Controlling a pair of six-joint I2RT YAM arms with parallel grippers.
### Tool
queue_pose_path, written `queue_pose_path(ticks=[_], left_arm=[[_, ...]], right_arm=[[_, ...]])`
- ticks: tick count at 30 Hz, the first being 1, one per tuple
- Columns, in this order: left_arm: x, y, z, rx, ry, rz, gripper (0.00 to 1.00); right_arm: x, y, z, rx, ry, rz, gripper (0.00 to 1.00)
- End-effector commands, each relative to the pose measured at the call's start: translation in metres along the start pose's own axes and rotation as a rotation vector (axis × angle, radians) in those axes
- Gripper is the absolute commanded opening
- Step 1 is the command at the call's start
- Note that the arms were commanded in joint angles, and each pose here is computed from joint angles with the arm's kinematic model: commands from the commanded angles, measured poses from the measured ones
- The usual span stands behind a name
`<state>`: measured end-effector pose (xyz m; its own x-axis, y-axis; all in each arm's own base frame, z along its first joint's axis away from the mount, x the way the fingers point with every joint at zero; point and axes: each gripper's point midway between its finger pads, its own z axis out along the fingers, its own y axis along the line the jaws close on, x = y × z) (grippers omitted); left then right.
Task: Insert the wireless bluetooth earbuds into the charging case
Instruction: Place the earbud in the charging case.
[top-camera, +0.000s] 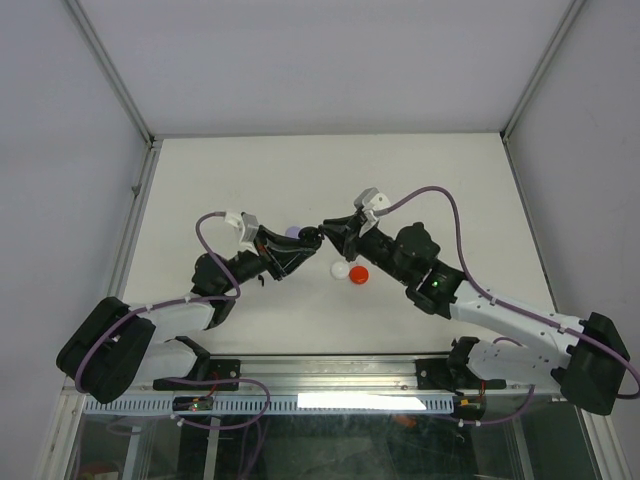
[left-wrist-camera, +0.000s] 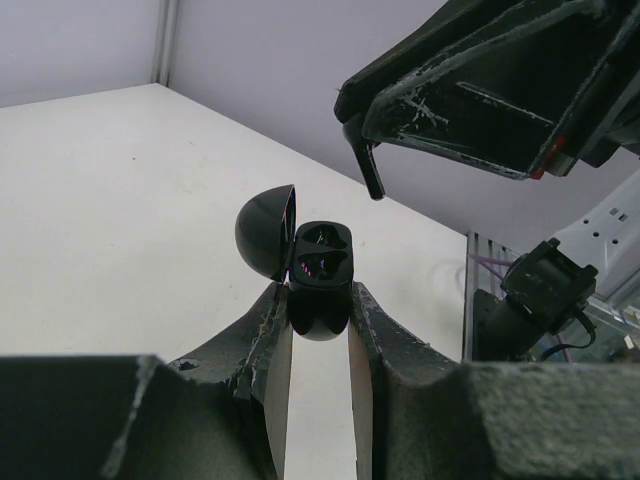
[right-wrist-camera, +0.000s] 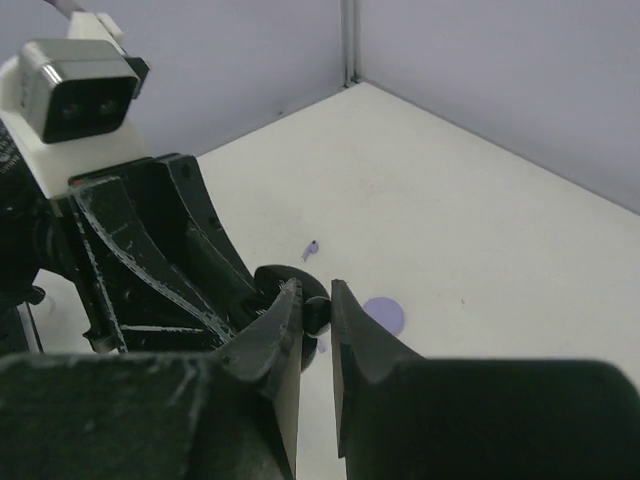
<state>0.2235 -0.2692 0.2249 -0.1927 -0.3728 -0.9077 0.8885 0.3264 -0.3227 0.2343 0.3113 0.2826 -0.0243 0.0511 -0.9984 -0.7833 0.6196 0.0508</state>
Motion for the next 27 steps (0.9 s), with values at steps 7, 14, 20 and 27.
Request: queue_pose_path(ticks=[7,14,20,27], left_arm=[[-0.031,-0.025,0.008,0.117,-0.089,-0.002,0.0],[-0.036,-0.03,0.006,0.13,-0.104,-0.013,0.0],[-0.041,-0.031,0.004,0.123,-0.124,-0.024,0.0],[-0.04,-0.027,0.006,0.102,-0.12,-0.046,0.0]], right_arm=[[-0.033,0.02,0.01,-0.044,-0.172,-0.049,0.09],[-0.023,0.017,0.011,-0.01,-0.162,-0.079,0.09],[-0.023,0.019,0.008,-0.021,-0.163,-0.085,0.09],[-0.03,0.027,0.003,-0.054,-0.19,-0.048,0.09]])
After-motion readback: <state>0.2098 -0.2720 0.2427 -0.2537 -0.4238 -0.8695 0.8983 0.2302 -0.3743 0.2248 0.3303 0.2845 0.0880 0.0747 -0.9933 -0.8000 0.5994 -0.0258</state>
